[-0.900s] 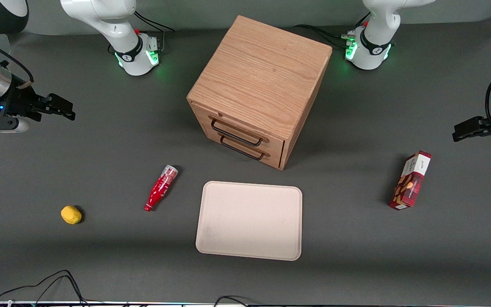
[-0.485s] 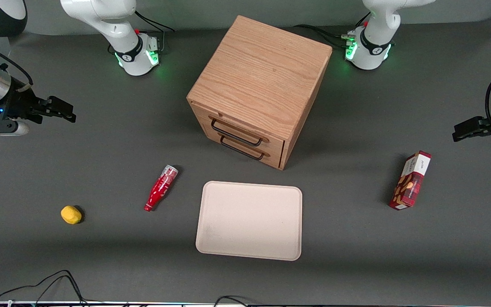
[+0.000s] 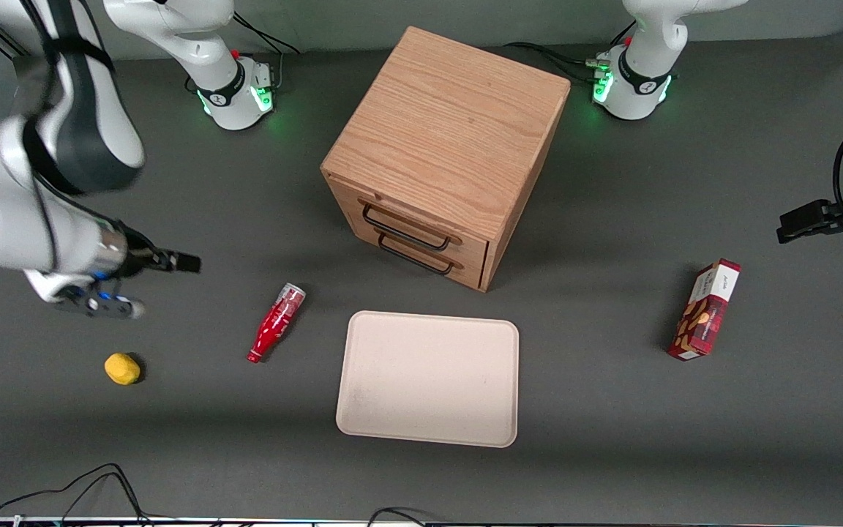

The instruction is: Place coke bottle on tray

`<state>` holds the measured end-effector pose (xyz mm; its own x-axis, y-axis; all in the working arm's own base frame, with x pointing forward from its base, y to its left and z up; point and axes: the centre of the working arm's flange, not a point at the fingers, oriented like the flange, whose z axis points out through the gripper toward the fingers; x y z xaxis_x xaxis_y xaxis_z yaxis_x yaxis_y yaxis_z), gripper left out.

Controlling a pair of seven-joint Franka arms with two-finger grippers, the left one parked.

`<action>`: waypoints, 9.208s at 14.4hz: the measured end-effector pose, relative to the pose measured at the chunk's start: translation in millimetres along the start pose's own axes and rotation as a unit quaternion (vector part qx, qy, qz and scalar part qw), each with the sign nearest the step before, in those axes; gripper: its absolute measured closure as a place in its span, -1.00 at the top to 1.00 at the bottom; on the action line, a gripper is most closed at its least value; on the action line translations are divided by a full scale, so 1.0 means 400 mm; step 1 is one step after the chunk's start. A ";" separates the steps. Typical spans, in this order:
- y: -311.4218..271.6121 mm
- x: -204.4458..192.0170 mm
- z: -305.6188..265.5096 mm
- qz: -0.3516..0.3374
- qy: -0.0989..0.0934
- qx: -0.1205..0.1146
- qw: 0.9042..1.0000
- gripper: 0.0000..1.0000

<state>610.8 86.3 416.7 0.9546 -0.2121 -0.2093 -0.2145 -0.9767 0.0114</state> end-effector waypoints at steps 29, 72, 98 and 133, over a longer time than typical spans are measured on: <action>-0.264 0.080 0.604 0.151 0.091 -0.020 0.984 1.00; -0.271 0.090 -0.162 0.041 0.027 -0.049 0.998 0.03; -0.732 0.195 0.535 -0.056 0.128 0.007 0.990 0.03; 0.080 -0.118 -0.210 -0.086 0.045 -0.027 0.995 1.00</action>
<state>576.1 62.2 509.1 0.9913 -0.0416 -0.1245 -0.0374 -0.9986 0.0361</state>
